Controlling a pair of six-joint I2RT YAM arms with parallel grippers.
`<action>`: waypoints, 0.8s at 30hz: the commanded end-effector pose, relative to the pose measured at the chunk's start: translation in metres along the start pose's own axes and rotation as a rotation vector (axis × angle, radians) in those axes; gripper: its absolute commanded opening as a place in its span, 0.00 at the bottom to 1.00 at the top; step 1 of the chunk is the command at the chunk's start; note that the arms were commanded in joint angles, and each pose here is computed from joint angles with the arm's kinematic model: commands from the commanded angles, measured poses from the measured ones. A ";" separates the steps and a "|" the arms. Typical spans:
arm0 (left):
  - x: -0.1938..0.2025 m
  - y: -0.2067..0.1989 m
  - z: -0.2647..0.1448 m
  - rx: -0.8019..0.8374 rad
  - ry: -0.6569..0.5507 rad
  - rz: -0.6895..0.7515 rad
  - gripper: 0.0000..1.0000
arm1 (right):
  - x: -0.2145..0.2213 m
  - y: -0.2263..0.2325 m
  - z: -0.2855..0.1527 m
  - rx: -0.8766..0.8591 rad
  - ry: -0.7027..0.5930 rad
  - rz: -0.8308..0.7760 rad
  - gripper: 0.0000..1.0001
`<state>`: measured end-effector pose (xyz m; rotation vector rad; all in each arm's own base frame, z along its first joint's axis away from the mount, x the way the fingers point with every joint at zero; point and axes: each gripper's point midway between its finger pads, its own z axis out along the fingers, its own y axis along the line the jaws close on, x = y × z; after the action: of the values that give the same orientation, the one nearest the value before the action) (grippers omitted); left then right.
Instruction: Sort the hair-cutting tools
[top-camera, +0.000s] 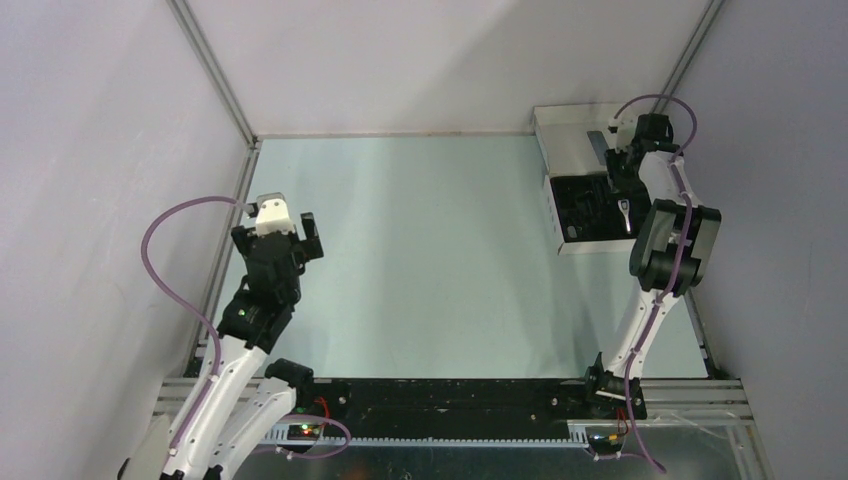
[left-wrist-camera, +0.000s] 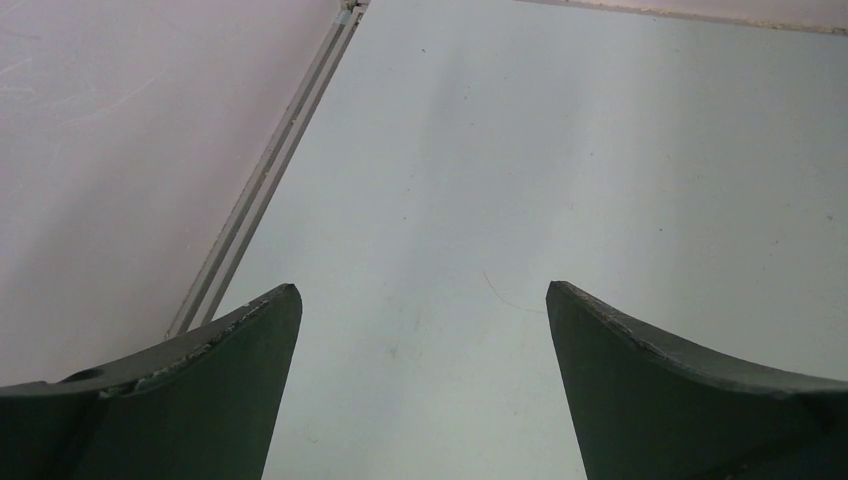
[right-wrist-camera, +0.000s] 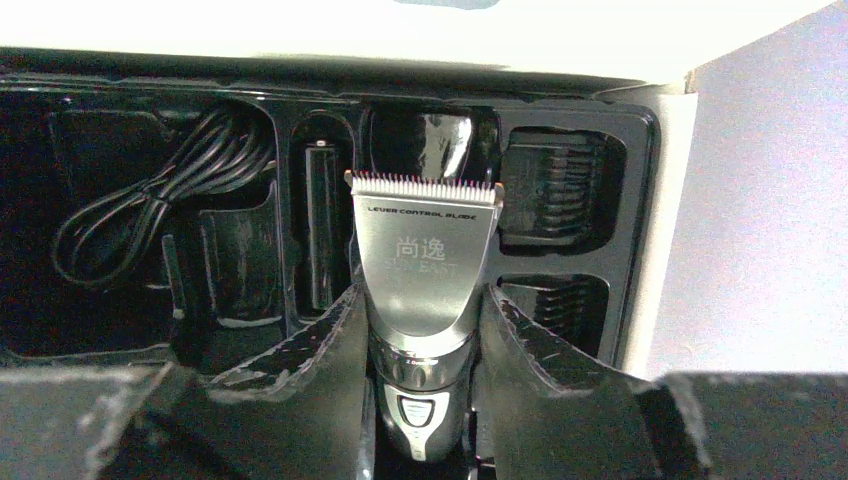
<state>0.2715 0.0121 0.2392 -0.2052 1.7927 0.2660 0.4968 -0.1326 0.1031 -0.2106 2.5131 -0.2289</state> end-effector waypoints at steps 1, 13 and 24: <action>-0.005 0.006 0.004 -0.029 -0.022 -0.001 1.00 | -0.006 -0.015 0.004 0.036 -0.004 0.005 0.00; 0.001 0.005 0.009 -0.028 0.002 0.008 1.00 | 0.002 -0.018 0.031 0.010 0.027 0.064 0.31; -0.003 0.006 0.008 -0.022 -0.006 -0.019 1.00 | -0.033 -0.031 -0.015 0.061 -0.090 0.092 0.57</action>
<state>0.2756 0.0189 0.2308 -0.2201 1.8232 0.2901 0.5110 -0.1426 0.0802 -0.1192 2.5424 -0.1825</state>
